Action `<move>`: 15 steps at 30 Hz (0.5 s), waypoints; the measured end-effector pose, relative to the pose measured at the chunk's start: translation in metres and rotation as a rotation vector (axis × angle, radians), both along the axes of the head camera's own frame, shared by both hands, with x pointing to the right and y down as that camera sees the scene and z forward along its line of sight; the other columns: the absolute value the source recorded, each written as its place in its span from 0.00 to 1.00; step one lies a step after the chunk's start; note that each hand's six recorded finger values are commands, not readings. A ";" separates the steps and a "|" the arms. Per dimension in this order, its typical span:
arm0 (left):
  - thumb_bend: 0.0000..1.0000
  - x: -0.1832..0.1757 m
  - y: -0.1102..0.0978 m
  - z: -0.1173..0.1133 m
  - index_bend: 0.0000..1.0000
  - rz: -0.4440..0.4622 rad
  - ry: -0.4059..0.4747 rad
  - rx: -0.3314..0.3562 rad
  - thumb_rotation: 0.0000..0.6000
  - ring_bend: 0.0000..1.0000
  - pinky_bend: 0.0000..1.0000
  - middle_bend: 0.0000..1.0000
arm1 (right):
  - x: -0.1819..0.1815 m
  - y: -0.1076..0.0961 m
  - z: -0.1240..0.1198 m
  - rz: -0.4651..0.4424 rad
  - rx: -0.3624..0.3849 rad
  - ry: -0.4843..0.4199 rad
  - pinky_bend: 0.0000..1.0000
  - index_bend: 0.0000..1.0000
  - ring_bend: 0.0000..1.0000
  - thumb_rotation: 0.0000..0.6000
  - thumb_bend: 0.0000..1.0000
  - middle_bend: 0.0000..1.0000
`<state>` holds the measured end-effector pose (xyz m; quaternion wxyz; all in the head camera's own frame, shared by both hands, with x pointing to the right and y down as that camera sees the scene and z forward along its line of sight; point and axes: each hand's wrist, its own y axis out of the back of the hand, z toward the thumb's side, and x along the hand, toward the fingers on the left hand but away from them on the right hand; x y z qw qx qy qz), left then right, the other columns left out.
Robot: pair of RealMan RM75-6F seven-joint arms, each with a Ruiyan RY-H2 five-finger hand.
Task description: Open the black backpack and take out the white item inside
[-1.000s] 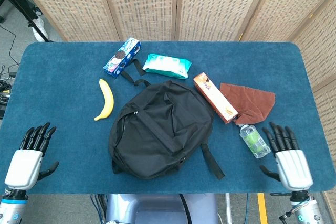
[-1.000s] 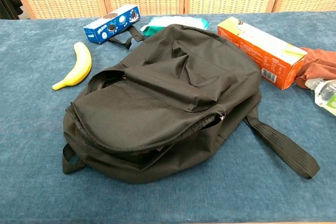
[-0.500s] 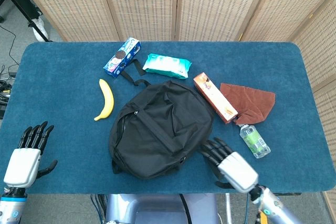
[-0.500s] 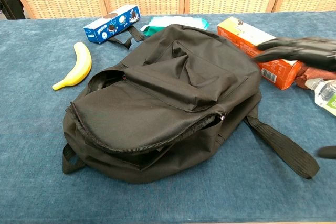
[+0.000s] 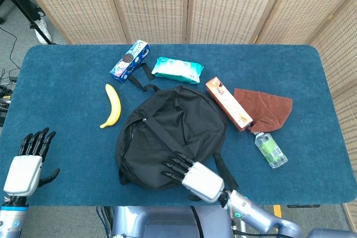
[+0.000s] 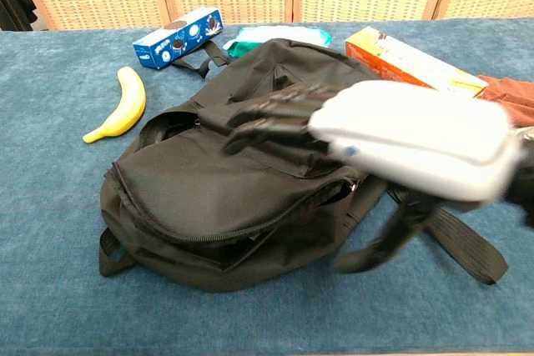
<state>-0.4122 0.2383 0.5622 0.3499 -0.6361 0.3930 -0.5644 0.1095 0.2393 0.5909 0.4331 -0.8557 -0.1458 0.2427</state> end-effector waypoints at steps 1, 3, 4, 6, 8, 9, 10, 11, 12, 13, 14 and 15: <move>0.21 0.000 0.000 0.000 0.00 -0.001 0.000 0.000 1.00 0.00 0.00 0.00 | -0.005 0.001 0.002 -0.008 0.005 0.001 0.00 0.15 0.00 1.00 0.00 0.13; 0.21 -0.001 0.000 0.000 0.00 -0.005 0.001 -0.002 1.00 0.00 0.00 0.00 | -0.014 0.002 0.006 -0.025 0.017 0.010 0.00 0.15 0.00 1.00 0.00 0.13; 0.21 -0.001 -0.001 0.001 0.00 -0.006 0.001 -0.003 1.00 0.00 0.00 0.00 | -0.017 0.003 0.008 -0.030 0.022 0.015 0.00 0.15 0.00 1.00 0.00 0.13; 0.21 -0.002 -0.001 0.001 0.00 -0.006 0.002 -0.004 1.00 0.00 0.00 0.00 | -0.025 0.005 0.013 -0.038 0.033 0.027 0.00 0.15 0.00 1.00 0.00 0.13; 0.21 -0.002 -0.001 0.001 0.00 -0.007 0.003 -0.004 1.00 0.00 0.00 0.00 | -0.031 0.006 0.017 -0.037 0.037 0.034 0.00 0.16 0.01 1.00 0.00 0.14; 0.21 -0.002 -0.001 0.001 0.00 -0.008 0.004 -0.004 1.00 0.00 0.00 0.00 | -0.035 0.005 0.019 -0.031 0.037 0.036 0.00 0.17 0.02 1.00 0.00 0.15; 0.21 -0.003 -0.001 0.000 0.00 -0.009 0.004 -0.004 1.00 0.00 0.00 0.00 | -0.038 0.005 0.021 -0.026 0.035 0.035 0.02 0.19 0.05 1.00 0.00 0.17; 0.21 -0.003 -0.001 0.001 0.00 -0.010 0.005 -0.005 1.00 0.00 0.00 0.00 | -0.041 0.004 0.022 -0.021 0.033 0.030 0.03 0.20 0.07 1.00 0.00 0.19; 0.21 -0.003 -0.001 0.001 0.00 -0.009 0.004 -0.006 1.00 0.00 0.00 0.00 | -0.044 0.004 0.024 -0.013 0.032 0.022 0.05 0.23 0.10 1.00 0.00 0.22; 0.21 -0.002 0.000 0.002 0.00 -0.006 0.003 -0.009 1.00 0.00 0.00 0.00 | -0.046 0.002 0.025 -0.006 0.030 0.016 0.08 0.27 0.14 1.00 0.01 0.25; 0.21 -0.001 0.000 0.002 0.00 -0.003 0.003 -0.011 1.00 0.00 0.00 0.00 | -0.048 0.001 0.026 0.001 0.029 0.009 0.09 0.29 0.16 1.00 0.02 0.27; 0.21 -0.001 0.000 0.002 0.00 -0.001 0.002 -0.012 1.00 0.00 0.00 0.00 | -0.050 -0.001 0.028 0.012 0.029 0.000 0.13 0.32 0.20 1.00 0.03 0.30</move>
